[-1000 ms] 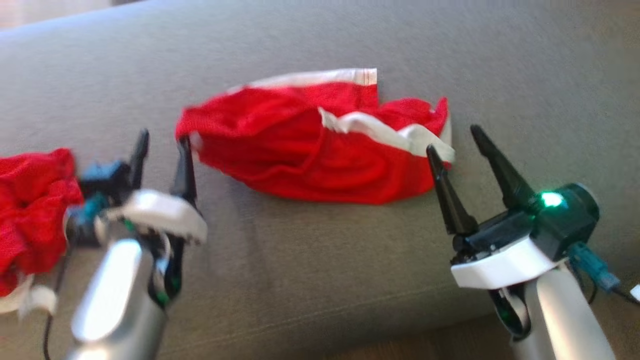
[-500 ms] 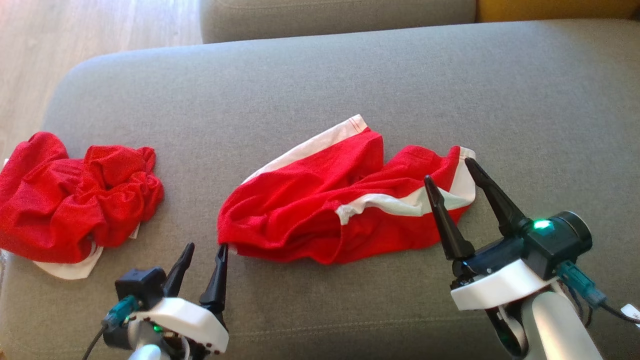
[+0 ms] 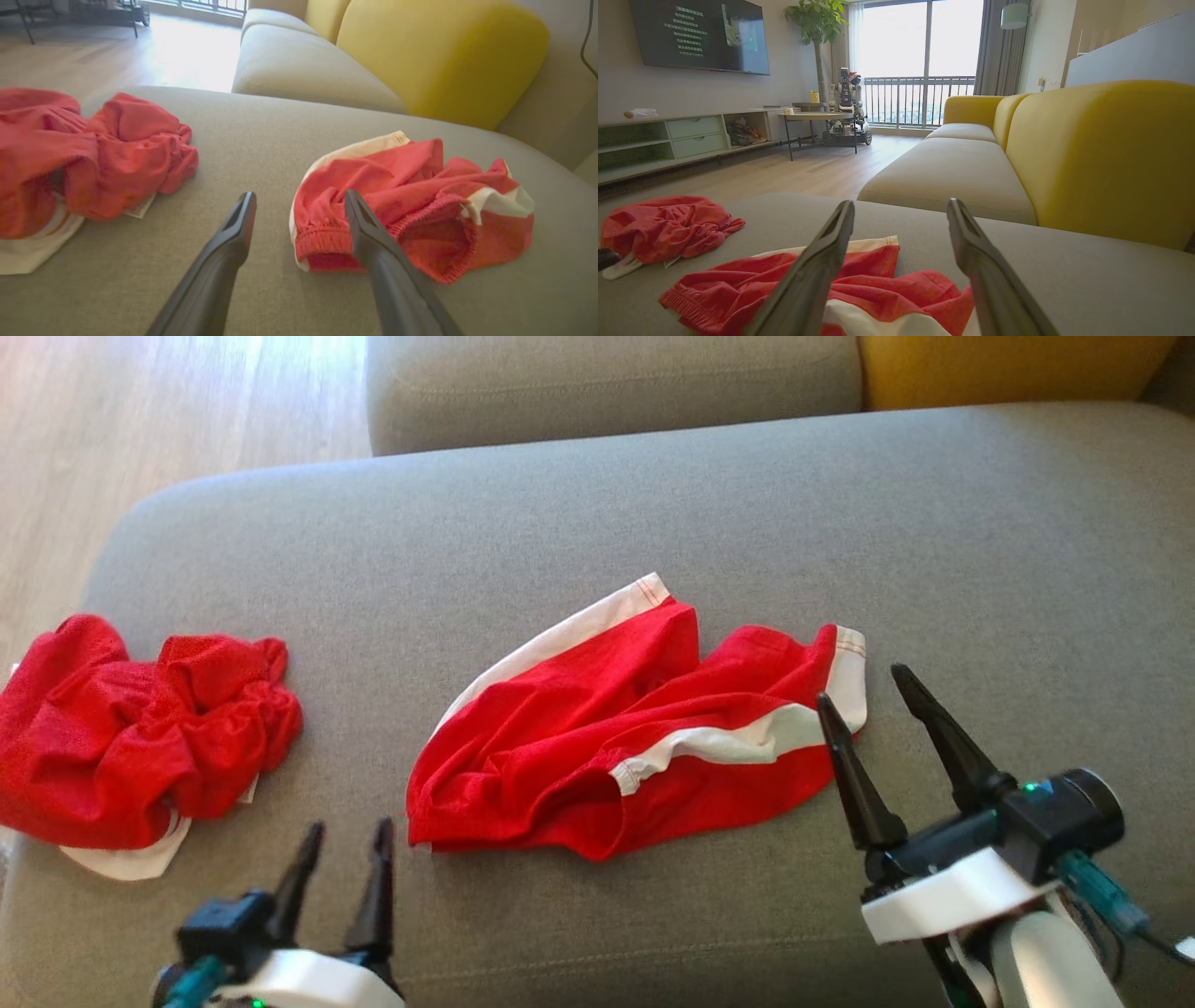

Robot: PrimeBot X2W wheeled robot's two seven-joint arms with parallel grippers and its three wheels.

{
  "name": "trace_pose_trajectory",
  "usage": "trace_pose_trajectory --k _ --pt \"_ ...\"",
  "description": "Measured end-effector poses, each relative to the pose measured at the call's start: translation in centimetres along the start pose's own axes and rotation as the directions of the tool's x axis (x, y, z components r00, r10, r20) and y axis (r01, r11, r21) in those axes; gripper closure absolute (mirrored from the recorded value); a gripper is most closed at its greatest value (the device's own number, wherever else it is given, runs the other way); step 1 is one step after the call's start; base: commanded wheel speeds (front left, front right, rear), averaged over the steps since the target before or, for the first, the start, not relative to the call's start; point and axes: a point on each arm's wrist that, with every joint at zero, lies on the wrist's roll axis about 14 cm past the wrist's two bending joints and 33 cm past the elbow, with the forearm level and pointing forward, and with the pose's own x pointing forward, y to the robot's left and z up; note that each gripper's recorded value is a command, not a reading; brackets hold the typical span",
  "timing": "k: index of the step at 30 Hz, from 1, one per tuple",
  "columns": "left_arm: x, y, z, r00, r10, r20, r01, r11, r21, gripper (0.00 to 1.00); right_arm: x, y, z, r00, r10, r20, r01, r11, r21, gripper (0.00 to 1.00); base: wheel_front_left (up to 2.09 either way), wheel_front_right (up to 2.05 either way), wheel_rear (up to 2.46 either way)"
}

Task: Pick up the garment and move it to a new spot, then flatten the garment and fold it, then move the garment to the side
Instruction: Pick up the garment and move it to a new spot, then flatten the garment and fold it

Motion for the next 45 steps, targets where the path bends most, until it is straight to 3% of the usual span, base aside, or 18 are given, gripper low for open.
trace_pose_trajectory --k 6,11,18,45 --pt "-0.9 2.1 4.9 0.977 0.126 0.173 -0.131 0.991 0.016 0.0 -1.1 -0.6 0.2 1.0 -0.024 -0.002 0.024 1.0 -0.004 0.0 0.0 0.0 0.0" --pt "-2.6 3.6 5.9 0.954 0.202 0.223 -0.22 0.974 0.06 0.0 -2.1 -0.6 0.1 1.0 -0.029 -0.01 0.029 1.0 -0.003 0.0 0.0 0.0 0.0" --pt "-4.1 3.0 6.2 0.949 0.191 0.249 -0.232 0.961 0.148 0.0 -3.5 -0.5 -0.3 0.999 -0.037 -0.029 0.037 0.999 -0.002 0.0 0.0 0.0 0.0" --pt "-4.0 1.9 4.1 0.97 0.148 0.19 -0.185 0.964 0.191 0.0 -4.4 0.3 -1.0 0.998 -0.021 -0.053 0.022 1.0 0.005 0.0 0.0 0.0 0.0"
